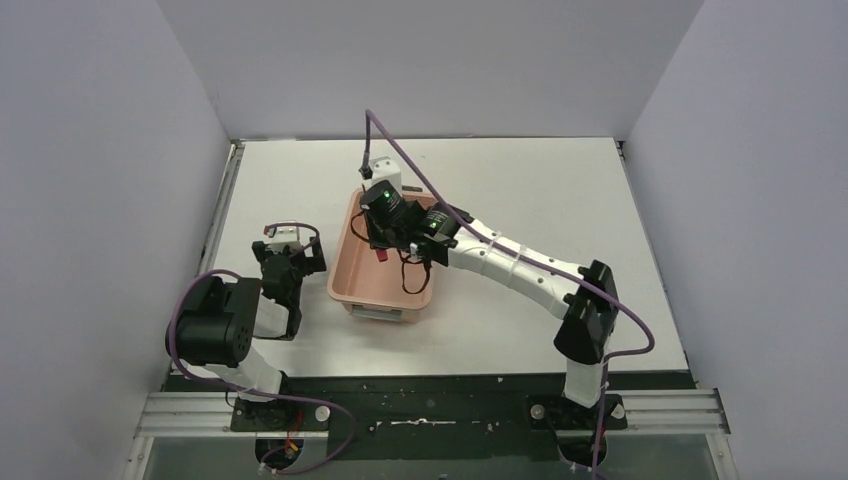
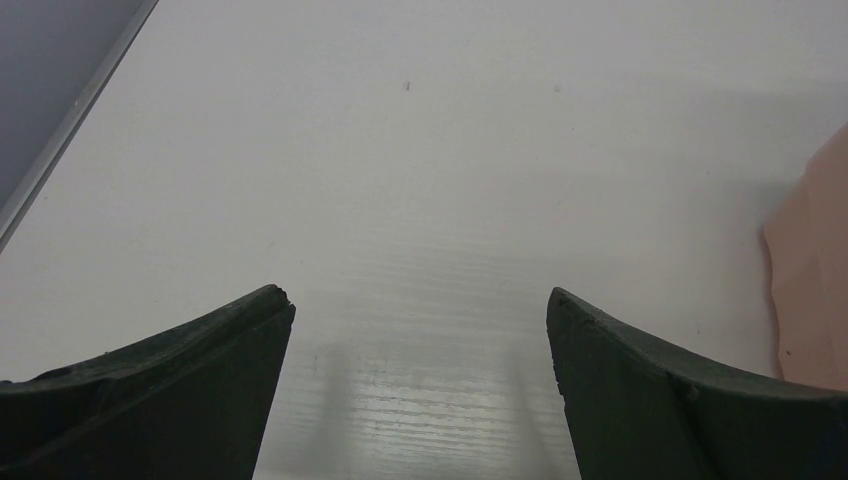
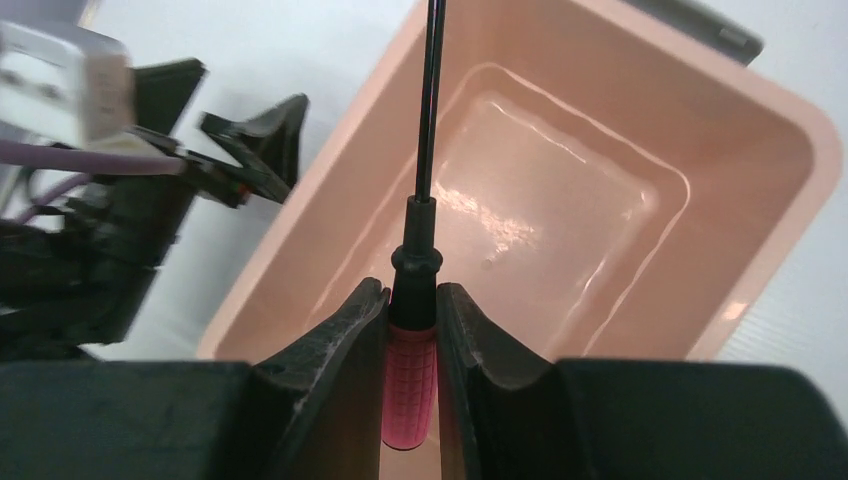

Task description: Put the screwdriver in the bin

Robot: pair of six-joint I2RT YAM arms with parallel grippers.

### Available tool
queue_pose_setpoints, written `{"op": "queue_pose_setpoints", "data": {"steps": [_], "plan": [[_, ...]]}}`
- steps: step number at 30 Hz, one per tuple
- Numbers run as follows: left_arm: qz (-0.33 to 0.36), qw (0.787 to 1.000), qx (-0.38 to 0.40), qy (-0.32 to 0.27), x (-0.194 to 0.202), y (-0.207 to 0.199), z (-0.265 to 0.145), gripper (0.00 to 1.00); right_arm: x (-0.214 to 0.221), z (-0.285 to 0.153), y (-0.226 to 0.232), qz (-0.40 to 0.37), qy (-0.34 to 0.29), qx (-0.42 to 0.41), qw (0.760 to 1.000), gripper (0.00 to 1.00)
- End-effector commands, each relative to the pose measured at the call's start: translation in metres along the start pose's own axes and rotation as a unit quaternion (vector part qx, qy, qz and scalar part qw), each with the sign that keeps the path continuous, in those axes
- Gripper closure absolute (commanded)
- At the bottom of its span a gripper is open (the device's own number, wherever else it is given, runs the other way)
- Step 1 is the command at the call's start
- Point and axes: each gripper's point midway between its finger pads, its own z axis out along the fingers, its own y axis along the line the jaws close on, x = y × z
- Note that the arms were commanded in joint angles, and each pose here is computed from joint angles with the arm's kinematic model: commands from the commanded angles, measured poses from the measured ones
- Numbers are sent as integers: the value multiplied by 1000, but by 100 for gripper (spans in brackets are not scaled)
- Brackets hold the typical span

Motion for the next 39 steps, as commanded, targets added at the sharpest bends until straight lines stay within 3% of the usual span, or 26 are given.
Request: {"op": "queue_pose_setpoints", "data": {"steps": [1,7,15,20,26,32,38,39], "plan": [[-1,1000,2,-22,-13,0,3,3,27,49,-14,30,-4,31,999,100],[-1,1000,2,-22,-13,0,3,3,100,98,-28,15,70,61,996,100],[-1,1000,2,-22,-13,0,3,3,158,129,-52,16,127,100,987,99],[-1,1000,3,-22,-13,0,3,3,165,130,-61,30,134,106,985,70],[-1,1000,2,-22,-13,0,3,3,121,110,-56,27,94,101,990,50],[-1,1000,2,-22,-13,0,3,3,40,63,-40,23,12,77,997,41],[-1,1000,2,-22,-13,0,3,3,-30,7,-41,6,-70,63,996,1],[-1,1000,2,-23,-13,0,3,3,-40,-2,-42,-1,-84,59,995,0]]}}
